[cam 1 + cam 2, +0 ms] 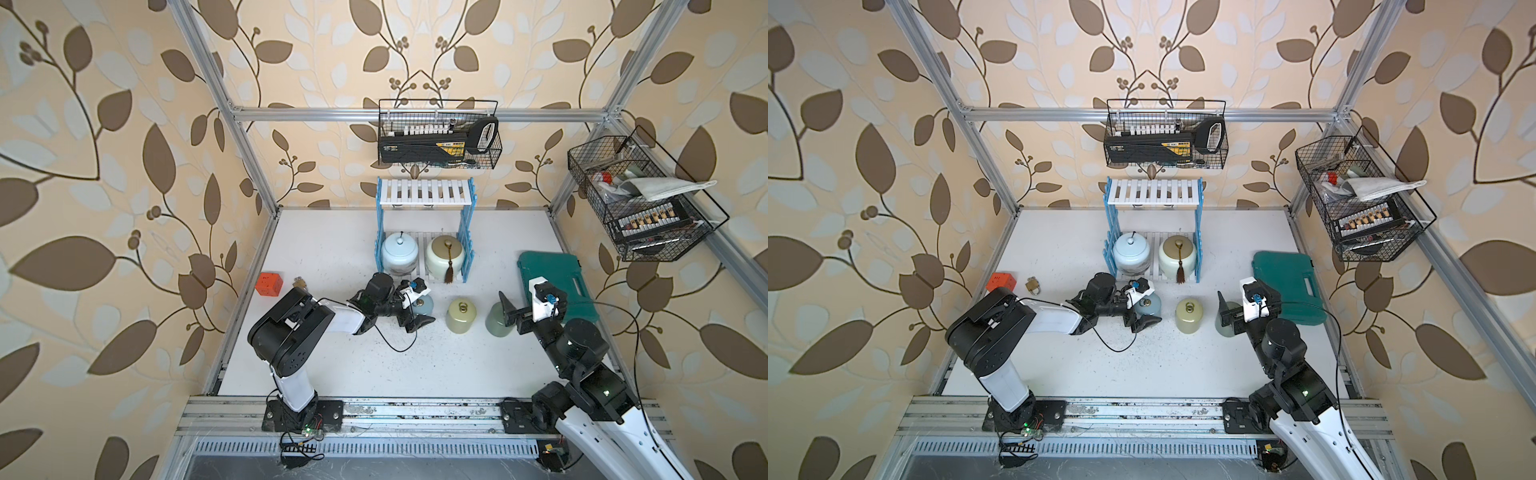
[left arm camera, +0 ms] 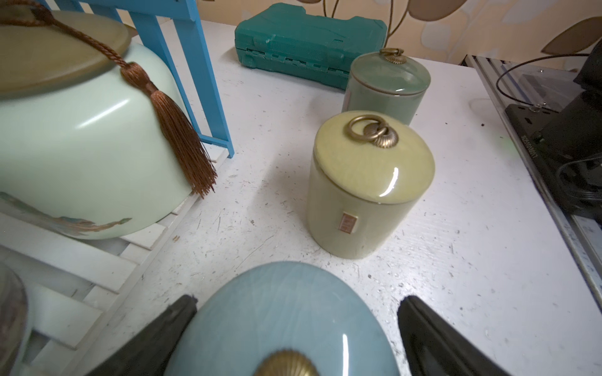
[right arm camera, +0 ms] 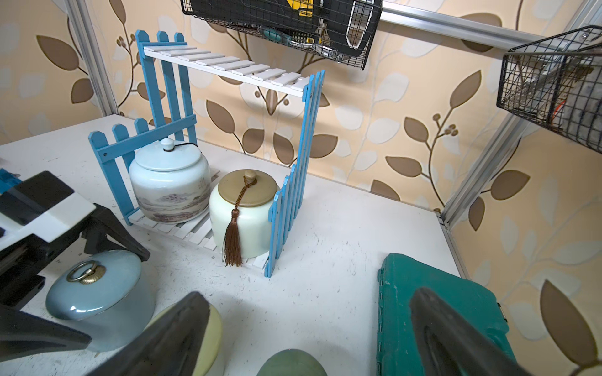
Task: Remove the tea canisters from the shelf
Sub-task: Place the tea canister at the center of the board, then pick up the tea canister from the shelf.
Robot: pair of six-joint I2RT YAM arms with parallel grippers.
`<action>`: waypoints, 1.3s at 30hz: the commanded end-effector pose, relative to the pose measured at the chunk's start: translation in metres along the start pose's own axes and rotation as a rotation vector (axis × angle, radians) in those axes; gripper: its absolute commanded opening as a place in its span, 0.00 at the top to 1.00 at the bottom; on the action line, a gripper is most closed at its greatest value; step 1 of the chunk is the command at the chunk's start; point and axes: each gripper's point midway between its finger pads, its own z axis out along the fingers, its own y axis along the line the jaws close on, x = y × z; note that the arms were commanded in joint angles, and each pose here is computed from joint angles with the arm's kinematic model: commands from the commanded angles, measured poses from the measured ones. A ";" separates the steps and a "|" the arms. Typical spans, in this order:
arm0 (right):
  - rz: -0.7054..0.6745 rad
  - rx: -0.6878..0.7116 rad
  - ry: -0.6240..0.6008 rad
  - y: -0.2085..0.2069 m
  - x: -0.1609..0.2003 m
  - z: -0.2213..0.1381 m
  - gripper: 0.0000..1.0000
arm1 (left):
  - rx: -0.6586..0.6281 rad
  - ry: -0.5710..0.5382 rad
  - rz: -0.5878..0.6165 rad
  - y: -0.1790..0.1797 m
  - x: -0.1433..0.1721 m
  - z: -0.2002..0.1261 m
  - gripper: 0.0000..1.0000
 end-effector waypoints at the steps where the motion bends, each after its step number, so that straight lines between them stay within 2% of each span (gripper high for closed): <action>1: 0.009 0.033 0.021 -0.005 0.006 0.002 0.01 | 0.003 -0.031 0.035 -0.009 -0.017 -0.011 0.01; 4: 0.009 0.034 0.014 -0.005 0.004 0.003 0.01 | 0.017 -0.041 0.071 -0.018 -0.016 -0.019 0.01; 9: 0.007 0.039 0.049 -0.005 0.011 0.006 0.01 | -0.019 -0.031 0.050 -0.019 -0.021 -0.032 0.01; 13: 0.012 0.055 0.050 -0.007 0.009 0.007 0.01 | -0.013 -0.055 0.101 -0.029 -0.030 -0.047 0.01; 19: 0.020 0.068 0.058 -0.009 0.009 0.008 0.01 | -0.058 -0.079 0.066 -0.024 -0.028 -0.077 0.01; 22: 0.024 0.057 0.090 -0.007 0.012 0.009 0.01 | -0.100 -0.081 0.007 -0.012 -0.027 -0.097 0.01; 27: 0.037 0.022 0.106 0.000 0.004 0.016 0.01 | -0.158 -0.115 0.032 -0.005 -0.030 -0.128 0.01; 31: 0.062 -0.005 0.166 0.008 0.005 0.026 0.01 | -0.226 -0.131 0.007 0.008 -0.040 -0.150 0.01; 39: 0.139 -0.061 0.193 0.025 -0.013 0.049 0.01 | -0.311 -0.132 -0.071 0.019 -0.044 -0.186 0.01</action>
